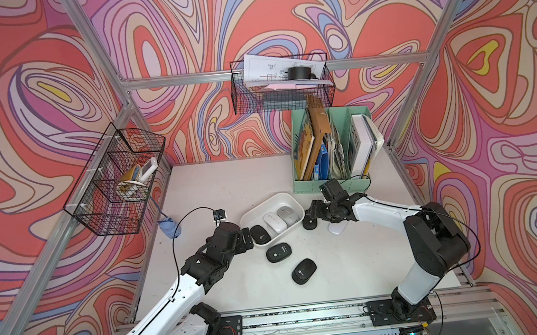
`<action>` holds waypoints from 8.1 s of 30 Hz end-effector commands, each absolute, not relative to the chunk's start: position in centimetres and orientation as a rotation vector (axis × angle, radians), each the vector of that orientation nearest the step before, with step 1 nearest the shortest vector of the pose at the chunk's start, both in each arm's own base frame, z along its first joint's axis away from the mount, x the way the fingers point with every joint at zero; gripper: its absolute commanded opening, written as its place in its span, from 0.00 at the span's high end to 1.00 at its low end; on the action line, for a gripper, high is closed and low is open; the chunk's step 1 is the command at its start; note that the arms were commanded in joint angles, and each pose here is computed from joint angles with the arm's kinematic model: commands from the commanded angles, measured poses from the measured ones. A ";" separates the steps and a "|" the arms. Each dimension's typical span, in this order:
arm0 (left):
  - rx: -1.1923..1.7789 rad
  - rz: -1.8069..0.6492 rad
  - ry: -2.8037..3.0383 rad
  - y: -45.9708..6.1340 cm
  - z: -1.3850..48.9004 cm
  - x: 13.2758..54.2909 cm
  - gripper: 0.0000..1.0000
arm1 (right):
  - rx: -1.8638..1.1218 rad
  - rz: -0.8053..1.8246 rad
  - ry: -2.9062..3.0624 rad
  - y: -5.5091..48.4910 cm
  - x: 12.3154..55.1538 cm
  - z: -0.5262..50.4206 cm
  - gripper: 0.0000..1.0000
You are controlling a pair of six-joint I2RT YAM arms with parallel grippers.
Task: Put the mouse in the storage box
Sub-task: Pick up the mouse from the center of the board, then place the mouse in the storage box, then pick up the mouse from the center of the board, then place the mouse in the storage box.
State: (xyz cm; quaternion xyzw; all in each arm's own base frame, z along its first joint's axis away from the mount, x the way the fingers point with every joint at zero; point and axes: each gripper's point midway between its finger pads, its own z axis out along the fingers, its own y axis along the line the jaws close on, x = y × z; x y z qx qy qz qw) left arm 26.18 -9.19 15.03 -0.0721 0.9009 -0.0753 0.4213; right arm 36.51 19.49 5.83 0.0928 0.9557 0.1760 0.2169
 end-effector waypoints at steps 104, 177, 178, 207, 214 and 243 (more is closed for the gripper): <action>-0.365 -0.138 2.060 -4.5 15.5 24.1 0.01 | -0.953 -0.643 2.296 36.3 41.1 9.1 0.44; 1.390 -0.013 2.837 -32.6 3.0 13.9 0.19 | 0.513 0.107 2.213 5.1 30.2 18.5 0.16; 1.385 -0.008 2.835 -32.8 2.9 14.1 0.20 | 0.515 0.103 2.214 5.1 30.2 18.5 0.17; 1.070 -0.207 2.773 -33.5 10.7 18.5 0.52 | 0.526 0.087 2.227 4.8 29.7 17.9 0.17; 0.748 -0.264 2.822 -29.8 13.7 24.0 0.52 | 0.528 0.113 2.252 5.3 29.9 17.2 0.17; 0.091 -0.179 2.972 -24.1 8.0 35.0 0.52 | 0.486 0.128 2.339 6.5 30.4 14.7 0.18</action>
